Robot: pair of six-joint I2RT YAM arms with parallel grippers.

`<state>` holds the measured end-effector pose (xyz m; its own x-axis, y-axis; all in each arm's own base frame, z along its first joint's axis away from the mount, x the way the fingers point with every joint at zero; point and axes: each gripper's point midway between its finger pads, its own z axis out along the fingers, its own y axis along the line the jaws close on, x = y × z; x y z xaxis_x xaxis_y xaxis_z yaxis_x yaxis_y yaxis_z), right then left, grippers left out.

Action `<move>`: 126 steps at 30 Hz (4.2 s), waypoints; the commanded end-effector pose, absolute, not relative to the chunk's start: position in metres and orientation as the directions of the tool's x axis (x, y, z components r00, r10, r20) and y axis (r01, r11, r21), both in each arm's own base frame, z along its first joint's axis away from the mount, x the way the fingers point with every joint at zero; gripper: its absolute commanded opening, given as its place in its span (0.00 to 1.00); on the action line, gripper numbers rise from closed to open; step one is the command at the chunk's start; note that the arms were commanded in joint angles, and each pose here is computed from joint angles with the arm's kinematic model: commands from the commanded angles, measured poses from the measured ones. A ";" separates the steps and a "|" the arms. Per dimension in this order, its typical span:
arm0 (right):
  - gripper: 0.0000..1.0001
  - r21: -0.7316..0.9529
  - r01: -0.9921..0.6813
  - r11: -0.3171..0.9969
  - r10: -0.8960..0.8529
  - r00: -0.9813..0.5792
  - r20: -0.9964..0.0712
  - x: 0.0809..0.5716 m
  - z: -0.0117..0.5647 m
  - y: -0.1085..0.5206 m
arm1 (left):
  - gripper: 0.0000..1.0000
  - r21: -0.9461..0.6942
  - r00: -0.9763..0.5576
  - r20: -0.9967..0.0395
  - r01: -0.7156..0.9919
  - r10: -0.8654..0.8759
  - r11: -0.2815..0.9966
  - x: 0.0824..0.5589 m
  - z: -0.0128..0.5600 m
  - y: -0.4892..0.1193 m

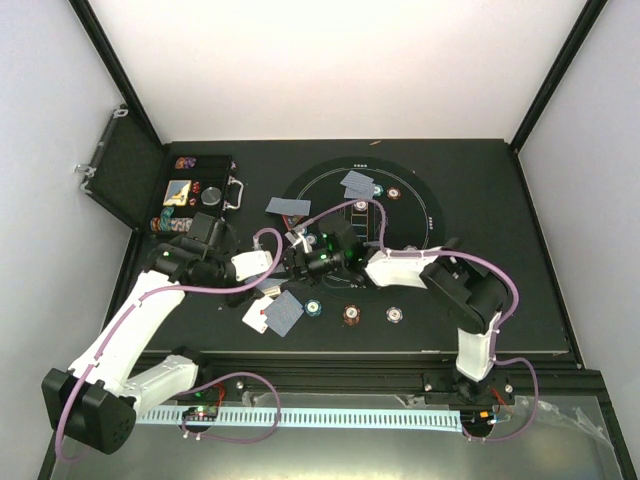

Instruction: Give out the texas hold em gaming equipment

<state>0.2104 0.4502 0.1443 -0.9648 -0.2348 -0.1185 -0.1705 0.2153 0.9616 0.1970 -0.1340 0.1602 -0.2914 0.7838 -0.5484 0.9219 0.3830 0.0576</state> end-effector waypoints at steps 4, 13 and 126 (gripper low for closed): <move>0.59 0.941 -0.189 0.279 -0.206 -0.969 -0.134 0.227 0.142 0.415 | 0.02 0.092 -0.255 -0.586 0.922 0.769 0.376 0.201 0.175 -0.137; 0.26 0.928 -0.233 0.291 -0.195 -0.964 -0.181 0.226 0.161 0.406 | 0.01 0.097 -0.262 -0.570 0.919 0.778 0.381 0.203 0.169 -0.135; 0.81 0.933 -0.268 0.240 -0.184 -0.956 -0.227 0.203 0.196 0.424 | 0.01 0.086 -0.273 -0.561 0.920 0.781 0.384 0.196 0.165 -0.132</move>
<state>0.2090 0.4096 0.1847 -0.9609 -0.1463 -0.2350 -0.2691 0.2947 0.9169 0.1933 -0.1283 0.1591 -0.2964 0.7896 -0.5373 0.9152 0.3957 0.0768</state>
